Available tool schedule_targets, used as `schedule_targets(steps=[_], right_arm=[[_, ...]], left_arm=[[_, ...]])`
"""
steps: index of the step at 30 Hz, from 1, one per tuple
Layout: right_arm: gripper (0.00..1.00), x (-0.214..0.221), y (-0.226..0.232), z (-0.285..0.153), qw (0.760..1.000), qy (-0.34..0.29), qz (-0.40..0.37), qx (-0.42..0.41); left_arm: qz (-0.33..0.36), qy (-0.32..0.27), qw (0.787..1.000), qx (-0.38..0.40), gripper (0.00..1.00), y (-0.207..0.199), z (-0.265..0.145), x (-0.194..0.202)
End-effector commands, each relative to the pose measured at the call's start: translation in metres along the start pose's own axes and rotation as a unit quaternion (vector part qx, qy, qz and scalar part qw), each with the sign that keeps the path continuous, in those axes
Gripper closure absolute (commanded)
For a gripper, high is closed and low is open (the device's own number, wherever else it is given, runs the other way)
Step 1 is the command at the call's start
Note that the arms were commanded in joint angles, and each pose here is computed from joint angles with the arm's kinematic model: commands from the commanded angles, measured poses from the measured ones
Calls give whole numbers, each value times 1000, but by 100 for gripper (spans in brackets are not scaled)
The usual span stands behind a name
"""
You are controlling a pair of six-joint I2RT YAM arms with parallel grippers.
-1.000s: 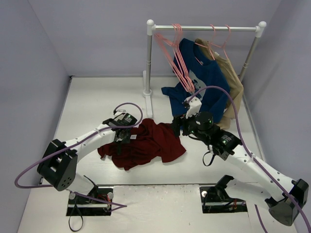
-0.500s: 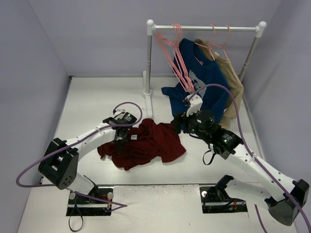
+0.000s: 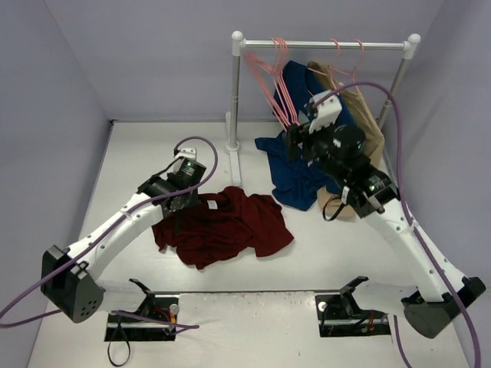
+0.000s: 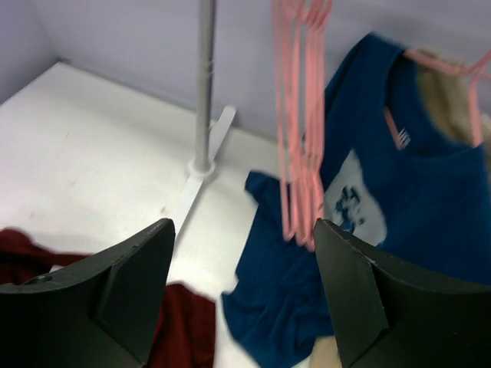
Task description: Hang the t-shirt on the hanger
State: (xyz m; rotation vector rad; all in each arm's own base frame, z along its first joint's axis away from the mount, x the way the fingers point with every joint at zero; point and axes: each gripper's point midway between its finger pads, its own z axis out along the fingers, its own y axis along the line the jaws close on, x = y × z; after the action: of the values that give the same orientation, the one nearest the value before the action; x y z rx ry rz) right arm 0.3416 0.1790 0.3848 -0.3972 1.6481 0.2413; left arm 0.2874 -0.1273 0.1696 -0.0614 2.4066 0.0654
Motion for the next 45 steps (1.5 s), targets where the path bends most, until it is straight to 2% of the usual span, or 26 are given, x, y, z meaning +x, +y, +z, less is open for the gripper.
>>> schedule_targets(steps=[1,3,9,14,28,45], right_arm=[[32,-40,-23,32,999,-44,-18,-11],[39,-44,-29,51,999,-41,-18,-22],[50,-31,-21,87,997,-21,-11,-69],[44,-18,-19,107,997,-4,-10,-74],[38,13,-26,136,998,31,-4,-51],[39,43,-35,154,997,63,0,-39]], left_arm=[[11,-33,999,26,100,0,-24,-26],[12,-31,999,36,100,-2,-28,-26],[15,-16,999,50,100,-7,-29,-21],[18,-8,998,59,100,-11,-28,-19],[26,0,998,64,100,-14,-25,-16],[33,7,997,64,100,-17,-21,-15]])
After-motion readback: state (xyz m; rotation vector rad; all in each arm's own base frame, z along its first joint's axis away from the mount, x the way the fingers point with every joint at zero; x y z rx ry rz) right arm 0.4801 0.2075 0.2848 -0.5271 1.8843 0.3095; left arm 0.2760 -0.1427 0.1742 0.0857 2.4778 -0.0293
